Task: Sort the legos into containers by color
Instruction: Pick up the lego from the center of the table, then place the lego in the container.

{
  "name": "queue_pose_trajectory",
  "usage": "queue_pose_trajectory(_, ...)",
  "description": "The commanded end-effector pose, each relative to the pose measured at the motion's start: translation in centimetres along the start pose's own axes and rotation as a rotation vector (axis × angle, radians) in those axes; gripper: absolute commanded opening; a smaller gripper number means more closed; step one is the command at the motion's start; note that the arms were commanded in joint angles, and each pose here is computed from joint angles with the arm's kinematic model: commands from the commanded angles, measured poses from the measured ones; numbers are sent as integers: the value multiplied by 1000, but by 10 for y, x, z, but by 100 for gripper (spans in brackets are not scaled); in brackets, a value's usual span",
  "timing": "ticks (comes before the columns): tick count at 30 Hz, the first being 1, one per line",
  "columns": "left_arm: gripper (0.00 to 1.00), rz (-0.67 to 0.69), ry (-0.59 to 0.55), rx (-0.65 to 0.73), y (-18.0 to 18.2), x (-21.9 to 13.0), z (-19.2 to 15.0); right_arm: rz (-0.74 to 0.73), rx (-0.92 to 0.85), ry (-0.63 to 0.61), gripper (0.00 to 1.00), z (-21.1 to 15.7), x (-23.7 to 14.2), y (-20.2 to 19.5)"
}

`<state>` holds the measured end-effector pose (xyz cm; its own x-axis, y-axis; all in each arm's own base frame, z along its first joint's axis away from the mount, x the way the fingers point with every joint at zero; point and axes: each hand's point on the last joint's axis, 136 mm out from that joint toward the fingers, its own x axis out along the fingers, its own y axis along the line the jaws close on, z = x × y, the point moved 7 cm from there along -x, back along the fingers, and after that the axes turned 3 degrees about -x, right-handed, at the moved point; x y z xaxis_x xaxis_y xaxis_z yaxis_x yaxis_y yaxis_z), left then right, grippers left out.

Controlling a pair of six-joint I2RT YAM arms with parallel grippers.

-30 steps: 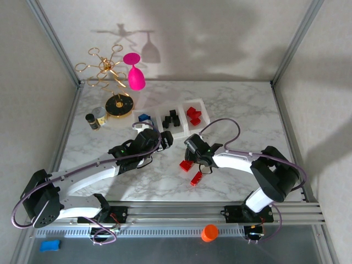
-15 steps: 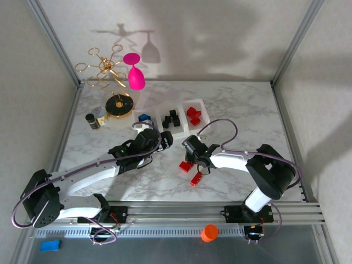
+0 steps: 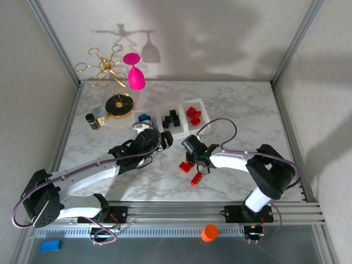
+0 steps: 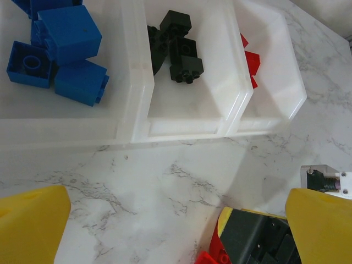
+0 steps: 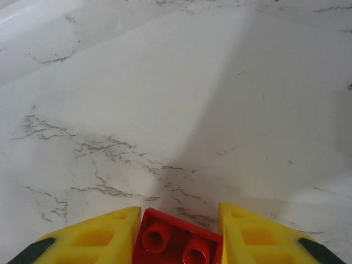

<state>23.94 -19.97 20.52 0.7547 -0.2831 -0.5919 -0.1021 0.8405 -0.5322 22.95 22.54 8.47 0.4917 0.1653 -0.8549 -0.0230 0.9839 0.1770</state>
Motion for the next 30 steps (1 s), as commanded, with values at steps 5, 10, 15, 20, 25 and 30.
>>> queue_pose_trajectory(5,100,-1,-28,9,-6,-5,6,-2,-32,-67,28,29,-18,4)
queue_pose_trajectory(10,100,2,-47,19,-12,-7,12,1,-25,-113,27,56,-24,1)
queue_pose_trajectory(15,100,-12,-76,14,-17,-6,21,9,-13,-214,27,97,-35,-4)
queue_pose_trajectory(20,100,-20,-106,-1,-25,-1,35,-16,-19,-296,27,149,-32,-7)
queue_pose_trajectory(25,100,-29,-122,-8,-34,7,49,-18,-51,-346,28,188,-11,-4)
queue_pose_trajectory(30,100,-30,-125,-3,-40,16,58,-54,-90,-360,31,216,17,1)
